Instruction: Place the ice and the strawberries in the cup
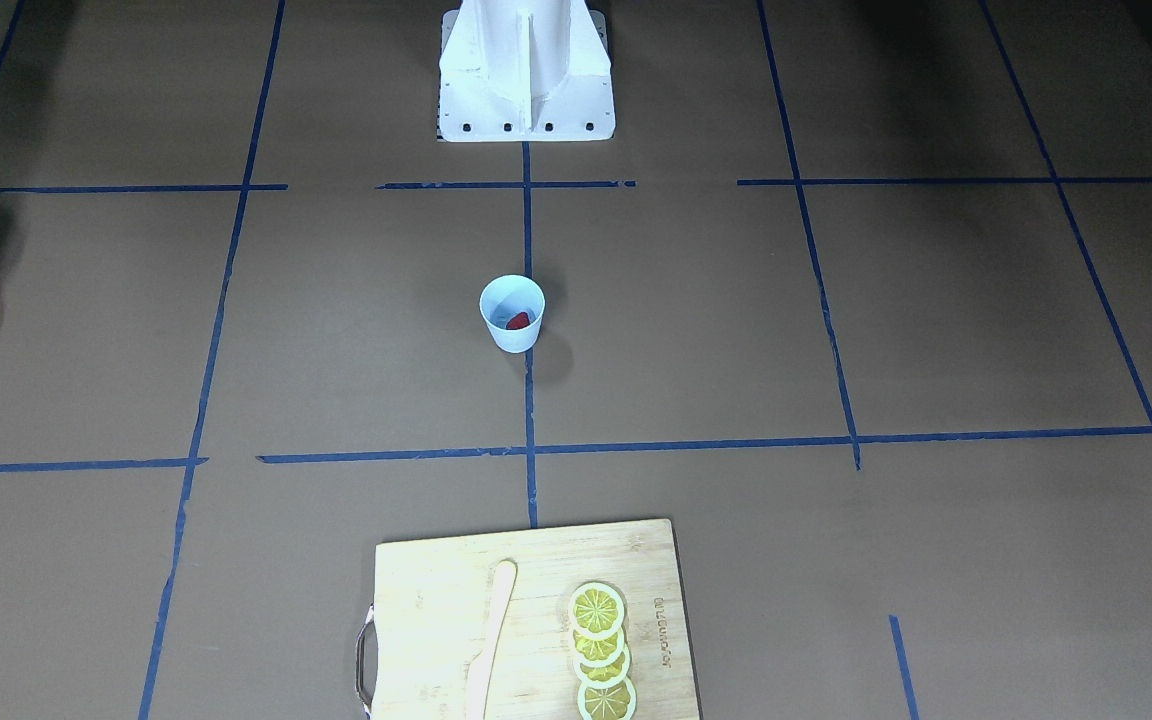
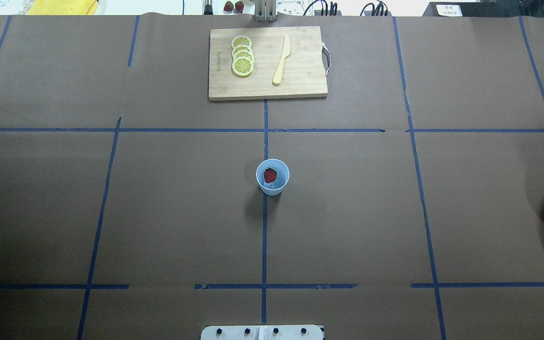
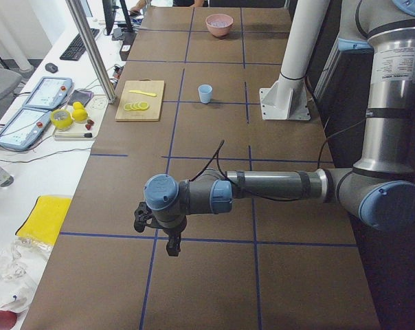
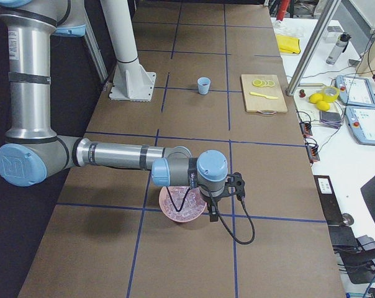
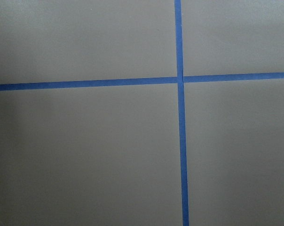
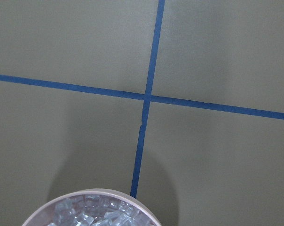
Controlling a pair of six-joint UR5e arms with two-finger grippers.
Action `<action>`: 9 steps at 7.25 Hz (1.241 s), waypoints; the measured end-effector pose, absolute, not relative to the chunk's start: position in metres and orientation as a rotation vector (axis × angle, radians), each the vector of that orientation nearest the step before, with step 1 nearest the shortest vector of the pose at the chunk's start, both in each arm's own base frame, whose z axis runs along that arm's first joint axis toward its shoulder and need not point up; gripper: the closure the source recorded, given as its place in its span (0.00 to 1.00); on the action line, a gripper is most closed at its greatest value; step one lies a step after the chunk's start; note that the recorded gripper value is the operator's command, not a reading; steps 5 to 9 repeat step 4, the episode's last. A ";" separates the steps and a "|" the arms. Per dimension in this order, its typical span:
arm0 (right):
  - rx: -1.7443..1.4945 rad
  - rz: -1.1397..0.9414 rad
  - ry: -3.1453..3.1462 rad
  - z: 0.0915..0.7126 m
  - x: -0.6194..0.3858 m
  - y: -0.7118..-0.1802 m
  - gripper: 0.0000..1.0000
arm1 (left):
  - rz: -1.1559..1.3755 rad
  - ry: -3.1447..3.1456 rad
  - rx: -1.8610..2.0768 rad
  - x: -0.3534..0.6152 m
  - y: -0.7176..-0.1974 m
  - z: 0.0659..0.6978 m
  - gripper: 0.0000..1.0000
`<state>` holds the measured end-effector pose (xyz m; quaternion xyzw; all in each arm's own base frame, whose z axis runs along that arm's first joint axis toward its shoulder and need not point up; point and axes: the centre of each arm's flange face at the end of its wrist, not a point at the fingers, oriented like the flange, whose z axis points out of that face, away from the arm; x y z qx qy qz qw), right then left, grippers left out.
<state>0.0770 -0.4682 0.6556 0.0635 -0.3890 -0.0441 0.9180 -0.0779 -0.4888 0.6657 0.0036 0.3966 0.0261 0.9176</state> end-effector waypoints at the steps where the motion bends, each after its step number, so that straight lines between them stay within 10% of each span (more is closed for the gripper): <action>1: 0.132 -0.092 -0.799 0.655 0.077 -0.469 0.01 | 0.054 0.816 0.008 -0.078 -0.489 0.665 0.00; 9: 0.134 -0.095 -0.797 0.655 0.077 -0.470 0.01 | 0.054 0.816 0.010 -0.078 -0.490 0.664 0.00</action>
